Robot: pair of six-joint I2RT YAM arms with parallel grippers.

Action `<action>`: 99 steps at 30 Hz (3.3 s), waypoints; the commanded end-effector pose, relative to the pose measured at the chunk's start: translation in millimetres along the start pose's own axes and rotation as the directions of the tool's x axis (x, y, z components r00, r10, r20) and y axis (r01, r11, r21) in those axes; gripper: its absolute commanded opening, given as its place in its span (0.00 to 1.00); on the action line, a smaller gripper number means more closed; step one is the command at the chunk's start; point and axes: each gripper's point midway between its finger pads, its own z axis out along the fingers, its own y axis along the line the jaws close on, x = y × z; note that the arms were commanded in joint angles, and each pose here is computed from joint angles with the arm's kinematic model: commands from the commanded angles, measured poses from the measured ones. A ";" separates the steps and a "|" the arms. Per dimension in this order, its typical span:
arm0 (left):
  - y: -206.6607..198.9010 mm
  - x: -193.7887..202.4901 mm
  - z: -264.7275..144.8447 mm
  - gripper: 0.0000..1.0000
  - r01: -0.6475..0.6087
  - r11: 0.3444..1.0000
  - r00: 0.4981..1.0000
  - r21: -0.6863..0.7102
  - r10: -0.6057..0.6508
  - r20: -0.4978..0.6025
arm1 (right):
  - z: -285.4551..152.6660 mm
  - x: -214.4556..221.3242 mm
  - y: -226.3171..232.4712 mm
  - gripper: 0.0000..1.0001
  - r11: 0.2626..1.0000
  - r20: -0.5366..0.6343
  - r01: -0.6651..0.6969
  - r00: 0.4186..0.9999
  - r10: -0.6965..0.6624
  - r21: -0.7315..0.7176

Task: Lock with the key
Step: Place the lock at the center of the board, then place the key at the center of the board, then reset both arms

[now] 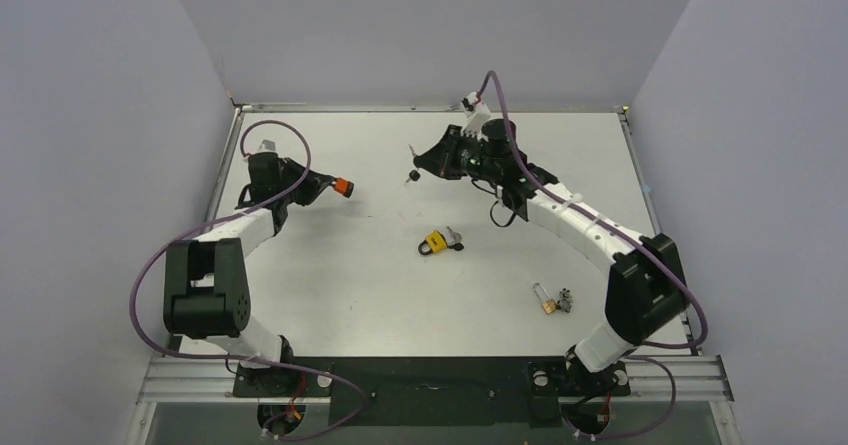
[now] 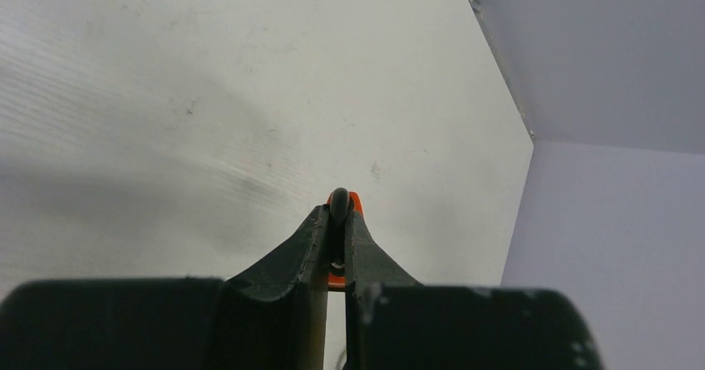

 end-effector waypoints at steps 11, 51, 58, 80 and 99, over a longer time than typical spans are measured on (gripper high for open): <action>42.7 -38.4 39.2 0.00 0.091 0.996 0.995 0.011 -0.090 -0.044 | 133.2 20.3 -1.6 0.00 0.994 -0.062 -0.108 0.992 0.106 -0.024; -65.6 -55.5 -48.2 0.50 -0.214 0.976 0.976 0.048 0.216 -0.028 | 213.1 111.6 -5.6 0.59 0.967 -0.127 -0.249 0.959 0.254 0.052; -131.6 -21.3 -80.3 0.50 -0.401 0.904 0.913 0.146 0.408 -0.021 | 162.6 45.0 19.2 0.76 0.982 -0.028 -0.186 0.982 0.187 0.020; -232.3 87.4 -149.4 0.50 -0.719 0.593 0.669 0.363 0.732 0.131 | -133.7 -65.4 -13.6 0.87 0.915 0.435 -0.101 0.896 -0.086 0.391; -213.6 66.7 -160.5 0.51 -0.740 0.629 0.667 0.237 0.730 0.146 | -159.9 -69.3 -14.1 0.89 0.898 0.445 -0.073 0.884 -0.143 0.434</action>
